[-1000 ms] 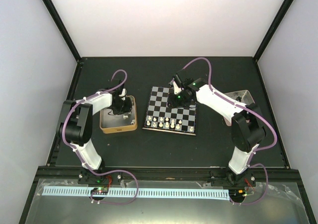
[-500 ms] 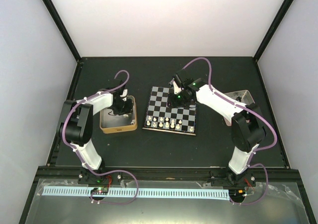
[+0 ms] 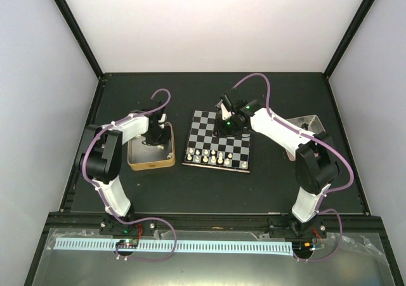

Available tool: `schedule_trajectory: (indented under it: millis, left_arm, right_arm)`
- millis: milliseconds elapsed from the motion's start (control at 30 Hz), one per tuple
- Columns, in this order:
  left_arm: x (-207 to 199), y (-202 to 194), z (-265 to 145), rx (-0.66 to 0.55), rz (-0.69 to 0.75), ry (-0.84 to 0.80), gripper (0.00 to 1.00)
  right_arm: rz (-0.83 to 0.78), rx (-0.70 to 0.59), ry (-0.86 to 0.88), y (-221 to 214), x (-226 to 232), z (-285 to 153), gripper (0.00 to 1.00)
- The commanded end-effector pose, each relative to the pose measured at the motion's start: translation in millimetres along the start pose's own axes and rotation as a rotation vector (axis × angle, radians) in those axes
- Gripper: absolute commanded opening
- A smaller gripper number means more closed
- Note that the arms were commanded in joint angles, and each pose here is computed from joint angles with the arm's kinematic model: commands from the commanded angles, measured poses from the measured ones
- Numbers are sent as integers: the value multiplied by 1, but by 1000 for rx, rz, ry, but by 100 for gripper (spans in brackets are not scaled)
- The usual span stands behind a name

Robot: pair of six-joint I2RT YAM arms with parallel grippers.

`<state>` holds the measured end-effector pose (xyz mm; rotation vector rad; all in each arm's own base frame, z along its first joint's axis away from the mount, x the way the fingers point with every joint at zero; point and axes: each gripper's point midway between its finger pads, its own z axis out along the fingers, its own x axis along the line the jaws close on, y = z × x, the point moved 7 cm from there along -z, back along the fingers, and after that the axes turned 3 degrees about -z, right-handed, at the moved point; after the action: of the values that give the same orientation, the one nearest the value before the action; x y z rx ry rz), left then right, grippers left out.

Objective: Set up the chess pieces on the board
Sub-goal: Pick up the chess piece from the storage box, then place the chess piece on the chessboard.

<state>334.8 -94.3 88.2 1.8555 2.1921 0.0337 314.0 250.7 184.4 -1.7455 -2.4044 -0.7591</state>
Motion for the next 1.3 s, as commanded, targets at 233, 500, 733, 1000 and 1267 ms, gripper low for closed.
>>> schedule_trajectory:
  millis: [233,500,733,1000,1267]
  left_arm:
    - [-6,7,-19,-69,58,-2,7]
    - [-13,0,-70,-174,73,-97,8]
    - [-44,-18,-119,-275,229,-462,10]
    - [-76,-41,-139,-282,389,-805,10]
    - [-86,-51,-157,-306,478,-916,10]
  right_arm:
    - [-6,-62,51,5,10,-18,38]
    - [-27,-100,171,12,26,-28,39]
    - [-59,-108,432,19,54,-36,54]
    - [-37,-132,721,29,79,-51,66]
    - [-35,-82,804,28,81,-48,60]
